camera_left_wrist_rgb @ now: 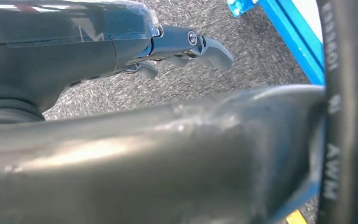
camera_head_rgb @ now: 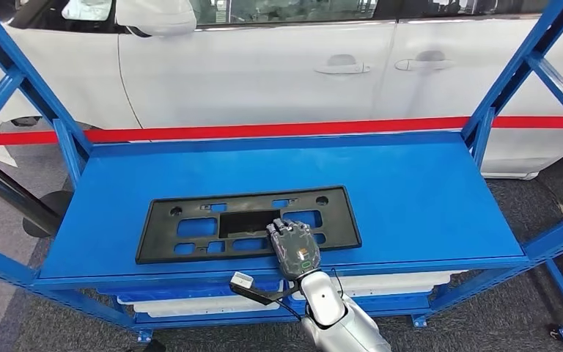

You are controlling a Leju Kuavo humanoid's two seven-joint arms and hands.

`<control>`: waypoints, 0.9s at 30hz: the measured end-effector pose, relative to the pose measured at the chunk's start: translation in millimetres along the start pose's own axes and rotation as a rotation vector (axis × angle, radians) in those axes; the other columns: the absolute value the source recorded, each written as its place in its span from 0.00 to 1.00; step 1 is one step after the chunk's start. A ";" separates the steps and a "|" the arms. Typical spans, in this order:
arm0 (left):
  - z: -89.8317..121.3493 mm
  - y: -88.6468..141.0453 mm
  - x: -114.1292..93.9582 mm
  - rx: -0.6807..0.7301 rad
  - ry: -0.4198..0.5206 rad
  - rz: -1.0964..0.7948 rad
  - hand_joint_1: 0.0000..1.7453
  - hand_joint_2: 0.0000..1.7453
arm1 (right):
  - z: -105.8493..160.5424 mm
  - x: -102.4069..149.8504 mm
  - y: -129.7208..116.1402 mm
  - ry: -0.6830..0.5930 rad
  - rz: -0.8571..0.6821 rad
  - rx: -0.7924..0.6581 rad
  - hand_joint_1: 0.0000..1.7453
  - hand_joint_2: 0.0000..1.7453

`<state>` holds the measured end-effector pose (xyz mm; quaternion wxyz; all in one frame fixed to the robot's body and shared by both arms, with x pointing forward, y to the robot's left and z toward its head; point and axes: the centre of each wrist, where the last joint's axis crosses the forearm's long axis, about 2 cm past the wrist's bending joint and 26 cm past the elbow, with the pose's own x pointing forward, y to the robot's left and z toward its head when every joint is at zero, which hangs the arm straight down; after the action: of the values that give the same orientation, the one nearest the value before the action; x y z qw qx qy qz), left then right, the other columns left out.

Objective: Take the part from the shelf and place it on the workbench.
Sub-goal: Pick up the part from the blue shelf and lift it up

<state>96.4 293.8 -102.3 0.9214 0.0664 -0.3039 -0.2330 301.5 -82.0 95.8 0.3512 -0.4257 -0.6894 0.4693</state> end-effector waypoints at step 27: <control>15.5 -18.4 -26.1 0.064 -0.001 0.124 0.00 0.00 | 44.6 6.9 -58.5 0.016 -1.170 -0.384 1.00 1.00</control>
<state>61.7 290.1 -108.5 0.9313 0.0767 -0.3152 -0.1655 244.3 -102.7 137.8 0.4728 -0.0360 -0.8781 0.0632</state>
